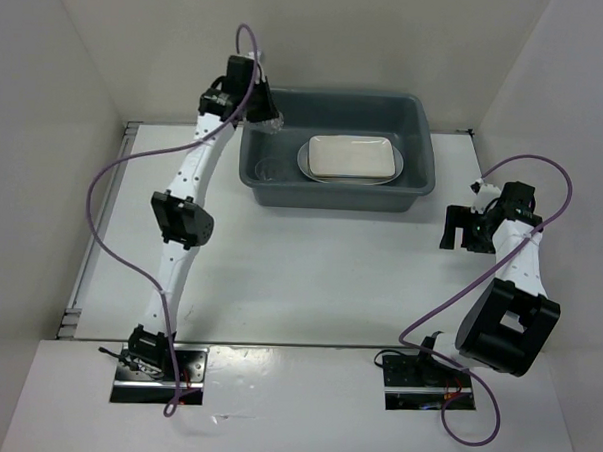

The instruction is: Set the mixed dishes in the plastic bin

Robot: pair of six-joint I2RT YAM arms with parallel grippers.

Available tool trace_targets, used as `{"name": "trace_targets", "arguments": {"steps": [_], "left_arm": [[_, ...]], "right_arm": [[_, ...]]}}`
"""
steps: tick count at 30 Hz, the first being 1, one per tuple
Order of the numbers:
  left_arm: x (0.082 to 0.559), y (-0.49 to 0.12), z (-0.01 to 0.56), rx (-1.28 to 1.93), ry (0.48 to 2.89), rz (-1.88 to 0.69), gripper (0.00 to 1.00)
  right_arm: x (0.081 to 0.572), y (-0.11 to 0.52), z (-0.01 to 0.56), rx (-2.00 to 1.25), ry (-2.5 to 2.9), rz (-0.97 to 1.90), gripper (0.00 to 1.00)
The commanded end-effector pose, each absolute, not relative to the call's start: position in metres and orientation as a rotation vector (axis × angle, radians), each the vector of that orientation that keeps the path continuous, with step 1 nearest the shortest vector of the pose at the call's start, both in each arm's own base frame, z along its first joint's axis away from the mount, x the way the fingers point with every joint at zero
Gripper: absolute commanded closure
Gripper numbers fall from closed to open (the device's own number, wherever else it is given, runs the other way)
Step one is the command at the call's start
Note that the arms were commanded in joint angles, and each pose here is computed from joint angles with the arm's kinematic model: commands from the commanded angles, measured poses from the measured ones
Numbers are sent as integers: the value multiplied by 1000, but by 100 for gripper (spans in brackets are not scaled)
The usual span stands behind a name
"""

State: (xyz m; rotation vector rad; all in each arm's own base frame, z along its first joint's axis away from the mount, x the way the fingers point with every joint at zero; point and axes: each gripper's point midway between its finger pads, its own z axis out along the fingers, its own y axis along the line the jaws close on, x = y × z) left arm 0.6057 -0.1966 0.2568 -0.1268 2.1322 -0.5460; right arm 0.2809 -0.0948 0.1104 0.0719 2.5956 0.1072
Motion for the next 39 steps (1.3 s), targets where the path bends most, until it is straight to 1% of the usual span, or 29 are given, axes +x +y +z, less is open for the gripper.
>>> {"name": "trace_targets", "arguments": {"steps": [1,6,11,16,19,23,24,26,27,31,32,33,35,38,39], "left_arm": [[610,-185,222,-132,2185,-354,100],[622,-186,205,-135,2163,-271,100],[621,-193,150,-141,2259,-207,100],[624,-193,134,-150,2264,-163,100],[625,-191,127,-156,2271,-146,91],[628,-184,125,-171,2266,-131,76],[628,-184,125,-171,2266,-131,68],[629,-179,125,-181,2265,-126,62],[629,-179,125,-181,2265,-126,56],[629,-177,131,-187,2253,-118,45],[629,-177,131,-187,2253,-118,38],[631,-176,141,-194,2226,-119,33],[632,-174,157,-202,2192,-119,28],[630,-178,210,-214,2084,-131,20],[629,-171,241,-240,2021,-119,9]], "right_arm": [[287,-95,115,49,2569,101,1],[286,-96,115,52,2572,90,1],[286,-96,115,53,2572,90,1],[286,-98,112,58,2584,84,1],[286,-97,112,70,2584,88,1],[286,-97,110,71,2592,93,1],[285,-99,106,77,2605,87,1],[285,-99,106,77,2605,87,1],[285,-99,106,77,2605,87,1],[285,-99,104,79,2613,92,1],[285,-99,104,79,2613,92,1],[285,-99,104,79,2613,92,1],[285,-99,104,79,2613,92,1],[285,-99,104,79,2613,92,1],[285,-99,104,79,2613,92,1]]}}
